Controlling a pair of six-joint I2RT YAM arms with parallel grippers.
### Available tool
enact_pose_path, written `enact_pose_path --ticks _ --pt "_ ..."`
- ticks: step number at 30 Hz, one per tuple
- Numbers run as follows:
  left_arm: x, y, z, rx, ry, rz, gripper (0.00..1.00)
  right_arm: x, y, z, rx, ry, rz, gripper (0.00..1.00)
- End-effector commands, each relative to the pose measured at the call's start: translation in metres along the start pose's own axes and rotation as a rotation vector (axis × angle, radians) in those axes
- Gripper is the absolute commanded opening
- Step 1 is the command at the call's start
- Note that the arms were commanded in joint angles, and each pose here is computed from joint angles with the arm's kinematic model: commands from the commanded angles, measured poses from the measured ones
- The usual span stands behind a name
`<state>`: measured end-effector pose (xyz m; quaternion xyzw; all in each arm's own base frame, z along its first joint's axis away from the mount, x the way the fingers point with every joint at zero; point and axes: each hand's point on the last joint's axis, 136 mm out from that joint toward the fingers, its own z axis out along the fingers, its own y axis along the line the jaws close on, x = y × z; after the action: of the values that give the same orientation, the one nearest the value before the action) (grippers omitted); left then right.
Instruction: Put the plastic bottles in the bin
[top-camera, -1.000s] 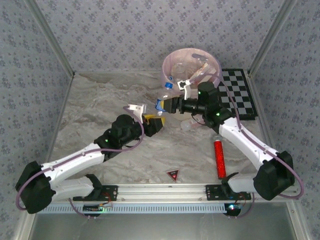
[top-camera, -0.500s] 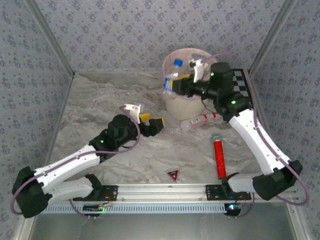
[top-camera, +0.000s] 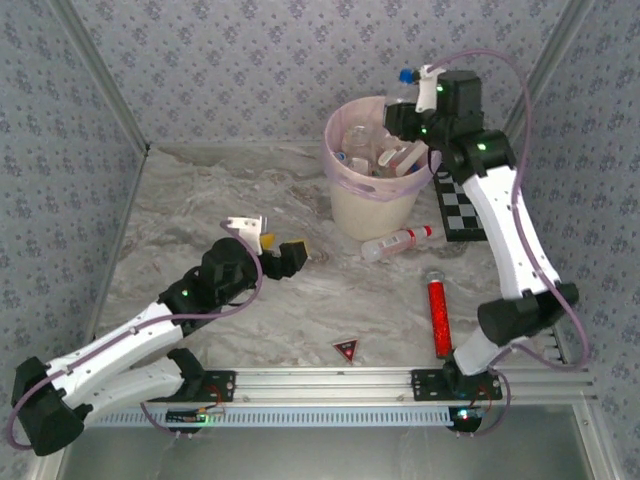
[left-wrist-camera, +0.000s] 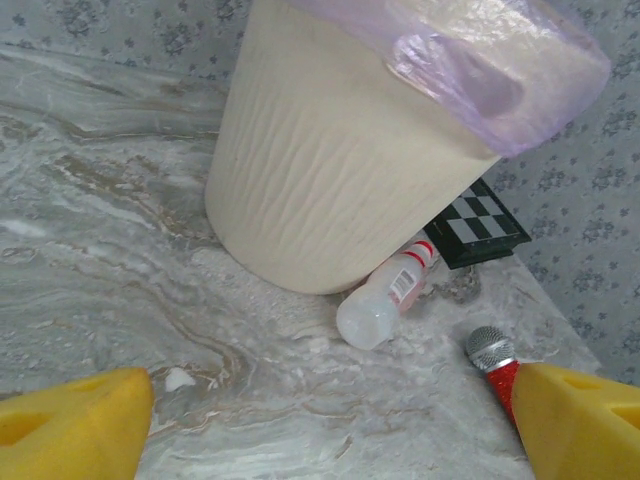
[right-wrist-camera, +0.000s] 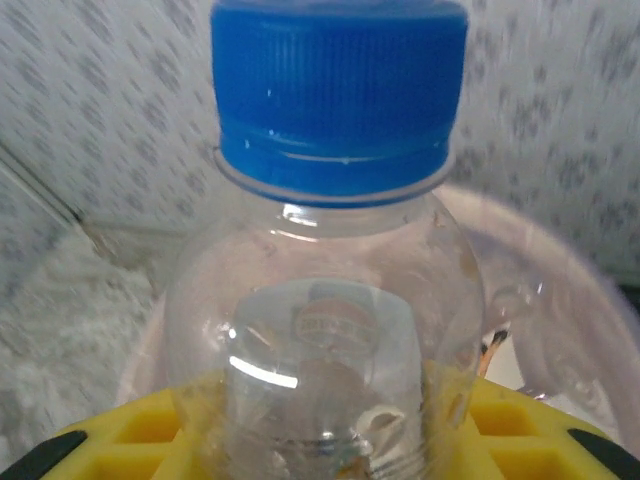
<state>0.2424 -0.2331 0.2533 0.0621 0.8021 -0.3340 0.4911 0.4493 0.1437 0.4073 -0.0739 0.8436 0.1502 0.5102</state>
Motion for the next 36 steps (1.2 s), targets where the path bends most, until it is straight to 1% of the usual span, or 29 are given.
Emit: enact_pose_path --ticks 1,2,3,5,7,8,9,11,13,15,17,19,21,24,30,34,36 --pt "-0.006 0.006 -0.009 -0.030 -0.016 0.022 0.92 0.026 -0.019 0.017 0.038 0.139 0.062 0.43" --pt "-0.006 0.006 -0.010 -0.029 -0.018 0.017 0.92 0.031 -0.021 0.026 0.027 0.172 0.079 0.43" --pt "-0.005 0.006 -0.010 -0.026 -0.019 0.010 0.92 0.038 -0.021 0.036 0.015 0.208 0.089 0.45" --pt "-0.003 0.007 -0.009 -0.023 -0.022 0.003 0.92 0.050 -0.017 0.052 -0.017 0.270 0.099 0.53" --pt "-0.003 0.010 -0.007 -0.030 -0.029 -0.001 0.92 0.058 -0.013 0.062 -0.024 0.318 0.093 0.67" --pt "-0.002 0.009 -0.006 -0.030 -0.027 0.000 0.92 0.060 -0.015 0.064 0.001 0.334 0.081 0.76" --pt "-0.002 0.010 -0.005 -0.033 -0.021 0.003 0.92 0.060 -0.016 0.063 0.021 0.338 0.066 0.82" --pt "-0.001 0.009 -0.002 -0.036 -0.007 0.012 0.92 0.056 -0.014 0.059 0.035 0.325 0.039 0.87" --pt "0.000 0.009 0.001 -0.044 0.005 0.017 0.92 0.051 -0.011 0.053 0.032 0.308 0.030 0.90" --pt "0.001 0.008 0.004 -0.046 0.016 0.025 0.92 0.042 -0.015 0.042 0.061 0.281 0.021 0.91" --pt "0.000 0.007 0.006 -0.044 0.023 0.031 0.92 0.031 -0.019 0.030 0.095 0.240 0.013 0.91" --pt "0.000 0.006 0.008 -0.045 0.026 0.036 0.92 0.019 -0.020 0.021 0.112 0.188 0.005 0.88" --pt "0.000 0.005 0.011 -0.042 0.029 0.038 0.92 0.010 -0.020 0.020 0.108 0.150 0.001 0.82" --pt "0.000 0.003 0.014 -0.033 0.038 0.036 0.92 0.013 -0.018 0.031 0.091 0.160 -0.001 0.71" --pt "0.002 0.004 0.012 -0.038 0.045 0.028 0.92 0.041 -0.018 0.071 0.075 0.254 0.015 0.53" --pt "0.004 0.006 0.010 -0.041 0.048 0.018 0.92 0.074 -0.024 0.098 0.094 0.335 0.050 0.46" --pt "0.005 0.007 0.011 -0.042 0.050 0.018 0.92 0.097 -0.015 0.110 0.051 0.373 0.092 0.44"
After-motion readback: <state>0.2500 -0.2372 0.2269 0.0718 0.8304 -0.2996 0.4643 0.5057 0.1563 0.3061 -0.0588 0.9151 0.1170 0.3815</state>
